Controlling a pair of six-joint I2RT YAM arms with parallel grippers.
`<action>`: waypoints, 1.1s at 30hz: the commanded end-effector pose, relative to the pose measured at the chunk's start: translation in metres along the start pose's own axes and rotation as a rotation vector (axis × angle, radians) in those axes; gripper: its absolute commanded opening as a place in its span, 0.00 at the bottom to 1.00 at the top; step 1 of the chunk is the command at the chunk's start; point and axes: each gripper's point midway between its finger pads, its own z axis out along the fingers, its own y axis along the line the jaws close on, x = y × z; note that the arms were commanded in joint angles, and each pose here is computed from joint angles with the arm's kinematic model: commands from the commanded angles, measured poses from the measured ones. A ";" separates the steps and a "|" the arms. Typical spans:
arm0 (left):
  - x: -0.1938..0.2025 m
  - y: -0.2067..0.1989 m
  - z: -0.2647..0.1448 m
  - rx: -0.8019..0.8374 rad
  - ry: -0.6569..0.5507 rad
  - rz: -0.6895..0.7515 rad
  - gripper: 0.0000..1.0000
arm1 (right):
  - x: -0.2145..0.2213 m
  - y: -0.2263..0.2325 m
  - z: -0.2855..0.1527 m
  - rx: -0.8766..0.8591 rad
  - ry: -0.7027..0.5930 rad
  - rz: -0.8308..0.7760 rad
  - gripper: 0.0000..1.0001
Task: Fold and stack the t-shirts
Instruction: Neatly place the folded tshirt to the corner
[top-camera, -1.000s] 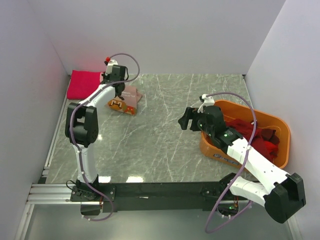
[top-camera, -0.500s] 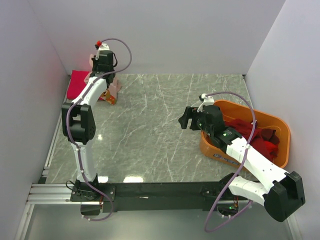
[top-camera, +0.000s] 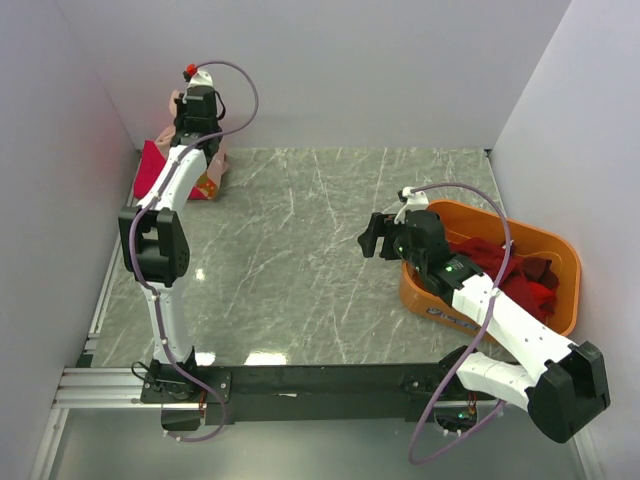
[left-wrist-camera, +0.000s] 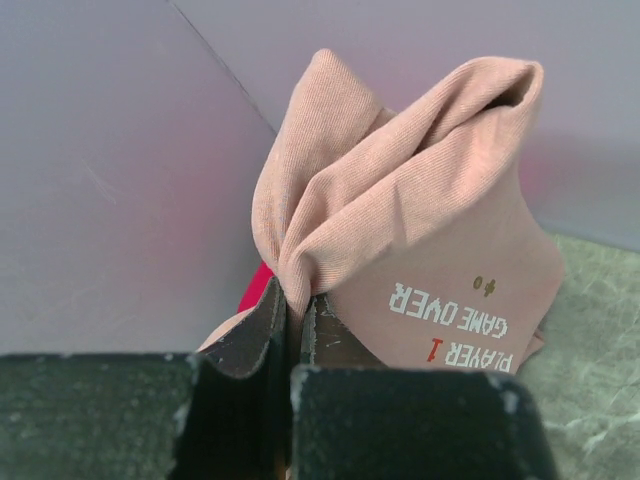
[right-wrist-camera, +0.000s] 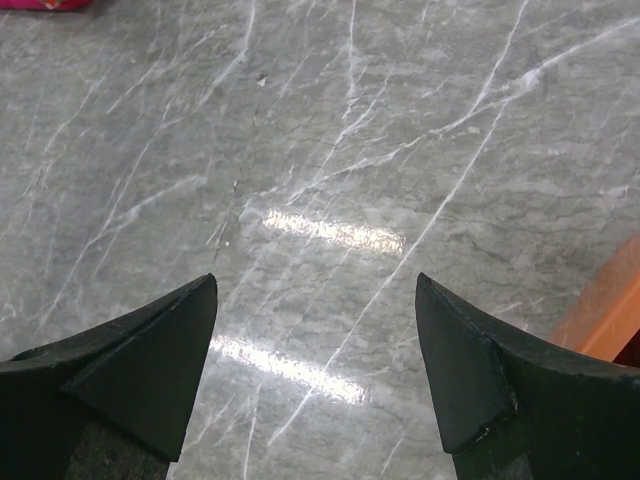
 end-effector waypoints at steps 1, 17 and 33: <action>-0.046 0.024 -0.006 -0.016 -0.105 -0.083 0.01 | 0.009 -0.013 0.002 0.057 0.037 -0.007 0.86; 0.063 0.035 0.076 -0.091 0.107 -0.069 0.06 | 0.013 -0.022 0.009 0.115 0.068 -0.022 0.86; 0.038 0.070 0.074 -0.195 0.076 -0.307 0.99 | 0.007 -0.023 0.010 0.133 0.072 -0.027 0.86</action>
